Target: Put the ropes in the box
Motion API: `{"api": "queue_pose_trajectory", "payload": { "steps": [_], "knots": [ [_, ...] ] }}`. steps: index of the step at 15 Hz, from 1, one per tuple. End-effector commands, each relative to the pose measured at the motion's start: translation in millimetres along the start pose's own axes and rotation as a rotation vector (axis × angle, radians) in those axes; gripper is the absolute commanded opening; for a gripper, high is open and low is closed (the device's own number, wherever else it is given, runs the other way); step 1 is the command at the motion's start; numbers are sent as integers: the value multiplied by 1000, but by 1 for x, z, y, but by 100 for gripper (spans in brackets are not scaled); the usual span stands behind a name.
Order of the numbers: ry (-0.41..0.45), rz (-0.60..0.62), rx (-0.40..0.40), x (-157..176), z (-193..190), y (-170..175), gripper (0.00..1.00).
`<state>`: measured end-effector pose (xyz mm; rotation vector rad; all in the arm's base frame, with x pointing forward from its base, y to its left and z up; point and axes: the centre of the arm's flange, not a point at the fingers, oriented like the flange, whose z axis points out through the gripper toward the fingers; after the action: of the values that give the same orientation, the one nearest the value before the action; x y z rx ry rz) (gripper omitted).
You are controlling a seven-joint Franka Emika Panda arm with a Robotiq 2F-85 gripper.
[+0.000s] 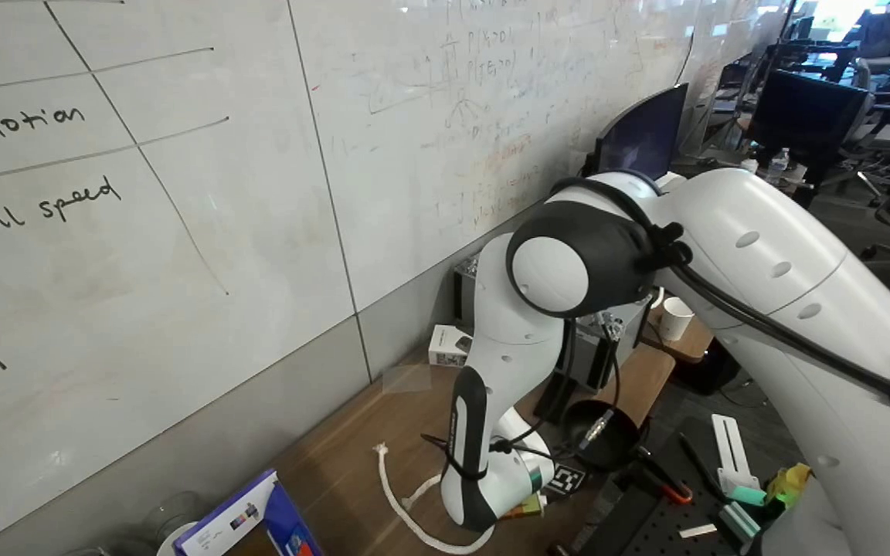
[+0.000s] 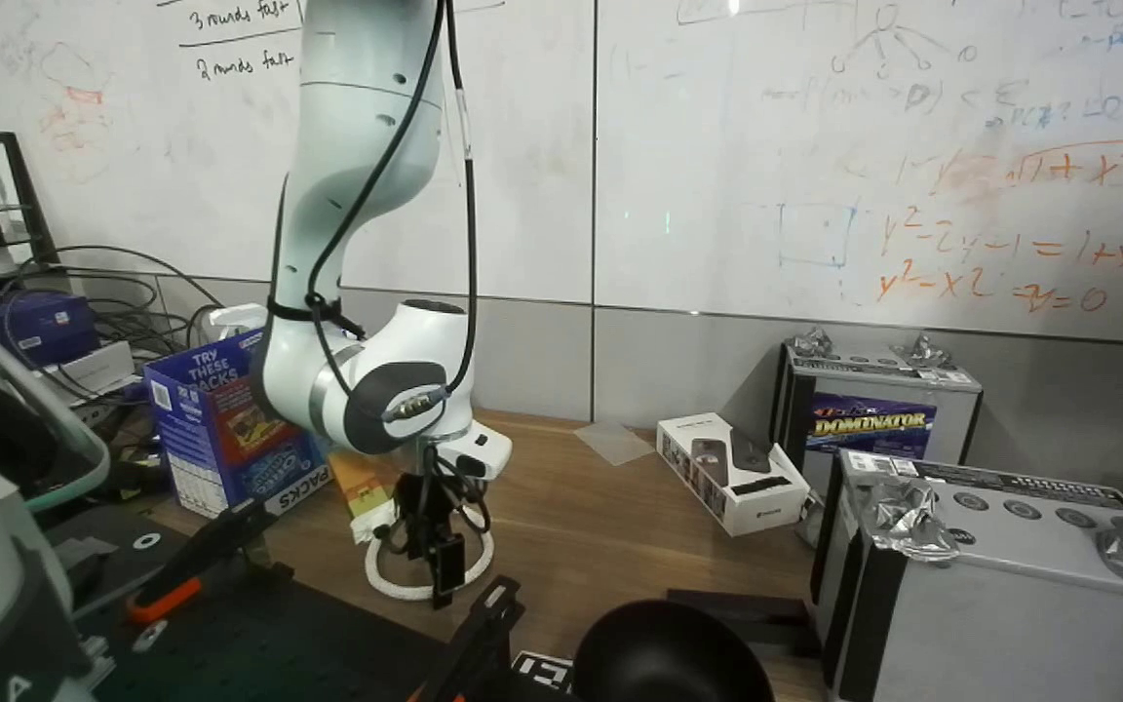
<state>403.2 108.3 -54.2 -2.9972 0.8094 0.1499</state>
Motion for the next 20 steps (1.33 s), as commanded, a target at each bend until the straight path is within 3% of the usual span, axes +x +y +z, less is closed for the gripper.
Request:
{"api": "queue_pose_trajectory", "payload": {
  "steps": [1, 10, 11, 13, 20],
  "knots": [
    [33, 29, 23, 2, 5, -4, 100],
    [48, 33, 29, 3, 8, -4, 100],
    [53, 34, 30, 3, 8, -4, 75],
    [58, 30, 29, 3, 8, -4, 68],
    [80, 15, 49, 2, 3, -13, 14]
  ]
}}
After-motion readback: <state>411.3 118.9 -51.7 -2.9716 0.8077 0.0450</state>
